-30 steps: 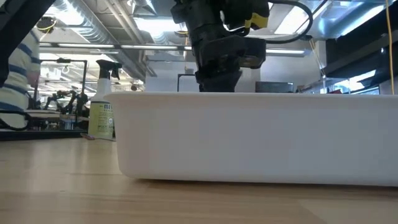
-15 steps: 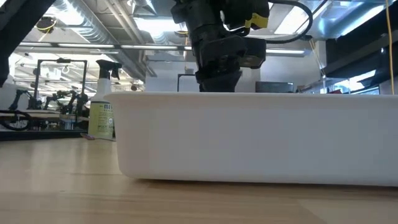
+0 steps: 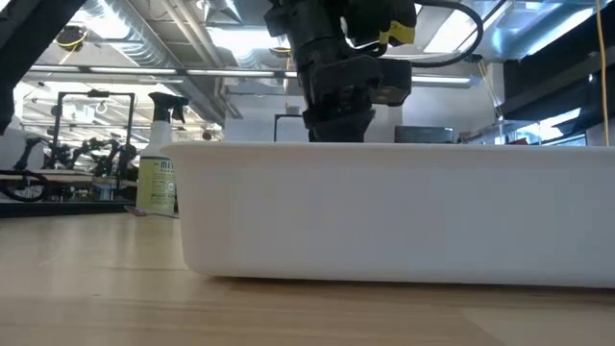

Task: Sort silverware
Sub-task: Put the purple spoon into the white silverware tray, then put the purple fork into the white silverware tray

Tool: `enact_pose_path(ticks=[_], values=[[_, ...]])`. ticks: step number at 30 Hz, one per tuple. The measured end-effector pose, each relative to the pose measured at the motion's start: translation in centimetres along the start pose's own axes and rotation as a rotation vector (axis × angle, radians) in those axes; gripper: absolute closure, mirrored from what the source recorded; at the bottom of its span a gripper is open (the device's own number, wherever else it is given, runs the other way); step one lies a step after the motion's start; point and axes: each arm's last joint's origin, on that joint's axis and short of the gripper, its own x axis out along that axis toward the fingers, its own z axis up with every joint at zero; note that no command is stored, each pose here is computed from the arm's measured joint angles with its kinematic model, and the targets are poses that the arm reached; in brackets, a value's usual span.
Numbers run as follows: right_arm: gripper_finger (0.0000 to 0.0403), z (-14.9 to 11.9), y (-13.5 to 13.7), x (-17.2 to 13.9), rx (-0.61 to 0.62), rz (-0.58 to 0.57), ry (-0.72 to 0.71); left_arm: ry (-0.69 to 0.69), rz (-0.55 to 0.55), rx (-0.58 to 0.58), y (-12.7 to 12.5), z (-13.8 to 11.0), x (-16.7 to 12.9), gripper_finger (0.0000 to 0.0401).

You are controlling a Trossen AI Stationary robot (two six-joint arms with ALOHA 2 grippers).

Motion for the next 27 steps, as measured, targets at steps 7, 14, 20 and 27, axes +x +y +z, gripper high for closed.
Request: enact_pose_path(ticks=[7, 14, 20, 27], values=[[0.0217, 0.0, 0.0, 0.0, -0.001, -0.009, -0.006, 0.0, 0.003, 0.002, 0.0, 0.0, 0.0, 0.0321], [0.0217, -0.1, -0.1, -0.2, -0.006, 0.019, 0.006, 0.013, 0.094, -0.022, 1.0, 0.2, -2.6, 0.0307], [0.0217, -0.3, -0.6, -1.9, 0.012, 0.065, -0.029, -0.18, 0.239, -0.104, 3.2, 0.9, -9.7, 0.0315], [0.0217, -0.2, -0.8, -2.0, 0.006, 0.008, -0.079, -0.128, 0.338, -0.184, 11.0, -0.1, -10.3, 0.0315]])
